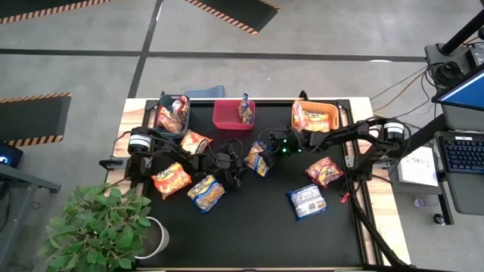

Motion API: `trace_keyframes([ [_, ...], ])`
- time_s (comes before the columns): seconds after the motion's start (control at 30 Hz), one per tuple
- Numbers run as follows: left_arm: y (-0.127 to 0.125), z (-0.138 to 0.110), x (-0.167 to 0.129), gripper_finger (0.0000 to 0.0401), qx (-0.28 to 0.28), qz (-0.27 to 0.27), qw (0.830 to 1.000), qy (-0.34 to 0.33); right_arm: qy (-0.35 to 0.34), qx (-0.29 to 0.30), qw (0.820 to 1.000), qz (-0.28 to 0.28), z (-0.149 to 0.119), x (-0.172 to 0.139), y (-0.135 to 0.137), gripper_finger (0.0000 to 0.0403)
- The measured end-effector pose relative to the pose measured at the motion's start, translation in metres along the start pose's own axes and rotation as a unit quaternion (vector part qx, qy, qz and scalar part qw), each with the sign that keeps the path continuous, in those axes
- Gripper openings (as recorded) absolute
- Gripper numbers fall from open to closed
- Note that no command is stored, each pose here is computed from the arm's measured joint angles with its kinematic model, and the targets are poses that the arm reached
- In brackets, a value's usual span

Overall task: Sort Maruchan noodles
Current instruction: Put the blue noodle pack into the pink bin

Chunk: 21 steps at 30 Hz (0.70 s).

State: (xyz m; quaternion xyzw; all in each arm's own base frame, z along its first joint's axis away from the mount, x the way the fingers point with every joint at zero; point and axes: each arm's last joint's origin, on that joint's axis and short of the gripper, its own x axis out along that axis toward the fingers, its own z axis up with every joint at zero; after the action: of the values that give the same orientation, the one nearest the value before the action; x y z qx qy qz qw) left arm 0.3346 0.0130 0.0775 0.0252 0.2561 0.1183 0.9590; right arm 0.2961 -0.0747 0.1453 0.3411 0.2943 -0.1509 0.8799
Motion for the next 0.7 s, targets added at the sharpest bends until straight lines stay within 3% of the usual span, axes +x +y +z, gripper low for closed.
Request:
trace_keyframes([
  [0.3, 0.002, 0.016, -0.011, 0.0074, -0.001, -0.003, 1.000, -0.007, -0.028, -0.094, 0.995, 0.016, 0.010, -0.020, 0.010, 0.0089],
  [0.5, 0.005, 0.040, -0.029, 0.0074, -0.007, -0.021, 0.999, -0.035, -0.056, -0.195, 0.979, 0.025, 0.017, -0.034, 0.018, 0.0089],
  [0.7, 0.010, 0.065, -0.052, 0.0074, -0.007, -0.027, 0.998, -0.062, -0.072, -0.252, 0.965, 0.027, 0.021, -0.045, 0.022, 0.0084],
])
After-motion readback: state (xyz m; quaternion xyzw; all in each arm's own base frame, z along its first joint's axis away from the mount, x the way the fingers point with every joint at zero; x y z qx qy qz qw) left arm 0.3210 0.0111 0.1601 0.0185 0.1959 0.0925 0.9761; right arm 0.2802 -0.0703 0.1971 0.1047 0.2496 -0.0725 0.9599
